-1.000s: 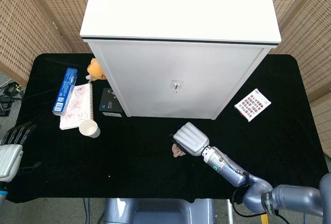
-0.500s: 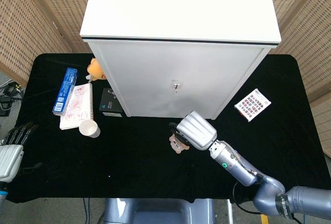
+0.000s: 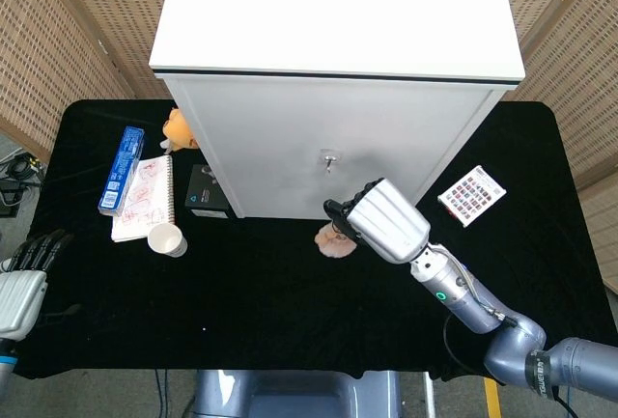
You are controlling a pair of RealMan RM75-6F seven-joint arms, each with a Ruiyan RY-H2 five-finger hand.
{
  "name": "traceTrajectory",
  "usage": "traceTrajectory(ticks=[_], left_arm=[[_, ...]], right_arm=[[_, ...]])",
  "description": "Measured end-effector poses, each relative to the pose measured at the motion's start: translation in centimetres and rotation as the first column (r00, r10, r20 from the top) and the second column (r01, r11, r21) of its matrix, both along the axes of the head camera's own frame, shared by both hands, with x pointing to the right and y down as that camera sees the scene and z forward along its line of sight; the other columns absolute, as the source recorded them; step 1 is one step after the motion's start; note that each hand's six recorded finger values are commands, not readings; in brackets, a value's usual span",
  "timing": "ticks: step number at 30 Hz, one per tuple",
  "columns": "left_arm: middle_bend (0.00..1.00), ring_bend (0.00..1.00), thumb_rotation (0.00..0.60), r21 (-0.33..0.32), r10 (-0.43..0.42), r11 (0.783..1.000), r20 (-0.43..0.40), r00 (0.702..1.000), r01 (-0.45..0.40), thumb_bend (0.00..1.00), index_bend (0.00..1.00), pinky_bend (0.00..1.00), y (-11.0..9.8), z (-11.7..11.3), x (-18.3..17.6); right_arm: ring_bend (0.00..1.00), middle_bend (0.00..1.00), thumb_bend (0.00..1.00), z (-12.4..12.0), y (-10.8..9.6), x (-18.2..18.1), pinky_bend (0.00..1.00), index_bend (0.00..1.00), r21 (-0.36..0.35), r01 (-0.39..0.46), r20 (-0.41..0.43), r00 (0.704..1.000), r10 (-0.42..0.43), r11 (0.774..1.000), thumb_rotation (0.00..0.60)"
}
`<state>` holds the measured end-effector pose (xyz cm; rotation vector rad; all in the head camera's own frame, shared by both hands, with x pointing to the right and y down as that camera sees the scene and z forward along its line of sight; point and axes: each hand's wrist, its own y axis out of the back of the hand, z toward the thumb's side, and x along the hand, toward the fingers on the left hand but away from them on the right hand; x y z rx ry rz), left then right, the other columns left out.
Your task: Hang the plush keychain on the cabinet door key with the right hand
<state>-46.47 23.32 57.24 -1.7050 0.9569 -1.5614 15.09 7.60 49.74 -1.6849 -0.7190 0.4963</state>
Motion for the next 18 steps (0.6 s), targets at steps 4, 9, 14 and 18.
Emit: traceTrajectory(ticks=[4, 9, 14, 18], left_arm=[[0.00, 0.00, 0.600, -0.002, 0.004, 1.000, 0.003, 1.000, -0.004, 0.00, 0.00, 0.00, 0.0, 0.1, 0.1], [0.00, 0.00, 0.600, -0.003, 0.010, 1.000, 0.009, 1.000, -0.010, 0.00, 0.00, 0.00, 0.1, 0.2, 0.3], [0.00, 0.00, 0.600, 0.001, 0.012, 1.000, 0.014, 1.000, -0.012, 0.00, 0.00, 0.00, 0.0, 0.3, 0.4], [0.00, 0.00, 0.600, -0.001, 0.012, 1.000, 0.017, 1.000, -0.012, 0.00, 0.00, 0.00, 0.1, 0.3, 0.4]], right_arm=[[1.00, 1.00, 0.65, -0.9, -1.0, 0.5, 1.00, 0.72, 0.095, -0.030, -0.021, 0.999, 0.032, 0.995, 0.600], [1.00, 1.00, 0.65, -2.0, -2.1, 0.8, 1.00, 0.72, 0.247, -0.028, -0.067, 0.997, 0.046, 0.969, 0.600], [1.00, 1.00, 0.65, -2.7, -2.8, 0.2, 1.00, 0.72, 0.317, -0.005, -0.089, 0.995, 0.035, 0.948, 0.600], [1.00, 1.00, 0.65, -2.8, -2.9, -0.5, 1.00, 0.72, 0.348, 0.017, -0.119, 0.993, 0.026, 0.937, 0.600]])
